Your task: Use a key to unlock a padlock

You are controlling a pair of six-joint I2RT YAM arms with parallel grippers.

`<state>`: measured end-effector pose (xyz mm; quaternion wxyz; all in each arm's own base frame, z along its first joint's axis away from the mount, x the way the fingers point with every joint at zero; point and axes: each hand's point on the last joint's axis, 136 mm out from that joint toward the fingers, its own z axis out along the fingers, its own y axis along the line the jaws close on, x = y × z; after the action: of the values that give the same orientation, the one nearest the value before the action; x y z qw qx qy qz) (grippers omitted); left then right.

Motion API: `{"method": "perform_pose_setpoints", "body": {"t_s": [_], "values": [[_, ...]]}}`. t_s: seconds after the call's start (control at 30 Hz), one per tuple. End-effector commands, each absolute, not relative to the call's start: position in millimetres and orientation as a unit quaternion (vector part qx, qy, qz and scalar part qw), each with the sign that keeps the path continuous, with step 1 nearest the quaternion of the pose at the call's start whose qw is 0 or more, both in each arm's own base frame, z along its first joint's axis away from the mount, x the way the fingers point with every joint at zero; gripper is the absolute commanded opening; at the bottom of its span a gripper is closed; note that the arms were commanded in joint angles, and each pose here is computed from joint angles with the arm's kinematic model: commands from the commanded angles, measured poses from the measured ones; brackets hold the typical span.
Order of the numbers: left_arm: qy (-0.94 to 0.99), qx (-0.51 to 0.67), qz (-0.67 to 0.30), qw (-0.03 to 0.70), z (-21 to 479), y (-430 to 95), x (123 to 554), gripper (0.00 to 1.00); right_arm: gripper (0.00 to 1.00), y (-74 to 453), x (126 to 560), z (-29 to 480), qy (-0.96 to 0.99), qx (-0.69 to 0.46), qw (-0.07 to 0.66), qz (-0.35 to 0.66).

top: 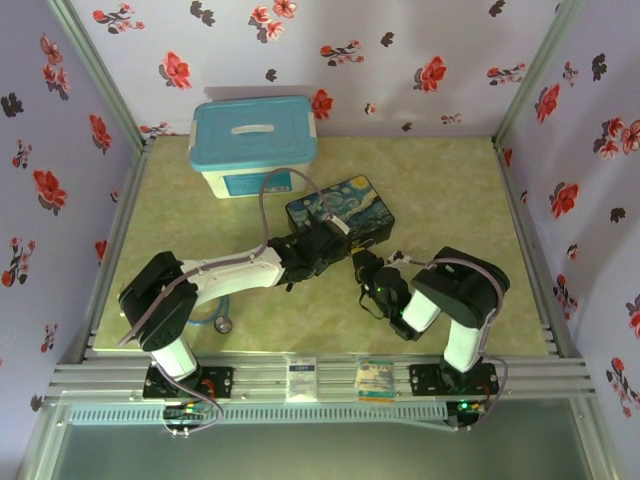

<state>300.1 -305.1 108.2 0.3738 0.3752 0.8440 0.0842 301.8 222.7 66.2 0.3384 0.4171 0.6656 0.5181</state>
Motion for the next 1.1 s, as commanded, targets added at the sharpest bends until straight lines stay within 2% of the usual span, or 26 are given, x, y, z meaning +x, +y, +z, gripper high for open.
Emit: {"method": "perform_pose_setpoints", "body": {"t_s": [0.0, 0.17, 0.27, 0.4, 0.47, 0.57, 0.73, 0.93, 1.07], "values": [[0.843, 0.472, 0.220, 0.136, 18, -209, 240, 0.56, 0.00, 164, 322, 69, 0.600, 0.498, 0.426, 0.458], [0.843, 0.473, 0.223, 0.130, 15, -207, 238, 0.56, 0.00, 143, 315, 78, 0.593, 0.497, 0.462, 0.433], [0.842, 0.473, 0.223, 0.129, 15, -206, 239, 0.55, 0.00, 132, 312, 74, 0.614, 0.476, 0.499, 0.382], [0.842, 0.475, 0.222, 0.129, 14, -208, 240, 0.55, 0.00, 156, 317, 73, 0.671, 0.391, 0.517, 0.360], [0.841, 0.476, 0.222, 0.127, 13, -210, 242, 0.55, 0.00, 174, 321, 63, 0.706, 0.348, 0.502, 0.359], [0.839, 0.481, 0.223, 0.125, 11, -213, 244, 0.54, 0.00, 168, 310, 37, 0.717, 0.371, 0.471, 0.355], [0.838, 0.482, 0.222, 0.124, 13, -217, 247, 0.54, 0.00, 124, 291, 14, 0.667, 0.471, 0.489, 0.306], [0.841, 0.479, 0.218, 0.124, 16, -220, 248, 0.54, 0.00, 150, 305, 40, 0.679, 0.425, 0.488, 0.346], [0.858, 0.458, 0.177, 0.151, 36, -233, 249, 0.55, 0.00, 169, 303, 36, 0.710, 0.394, 0.445, 0.377]]}}
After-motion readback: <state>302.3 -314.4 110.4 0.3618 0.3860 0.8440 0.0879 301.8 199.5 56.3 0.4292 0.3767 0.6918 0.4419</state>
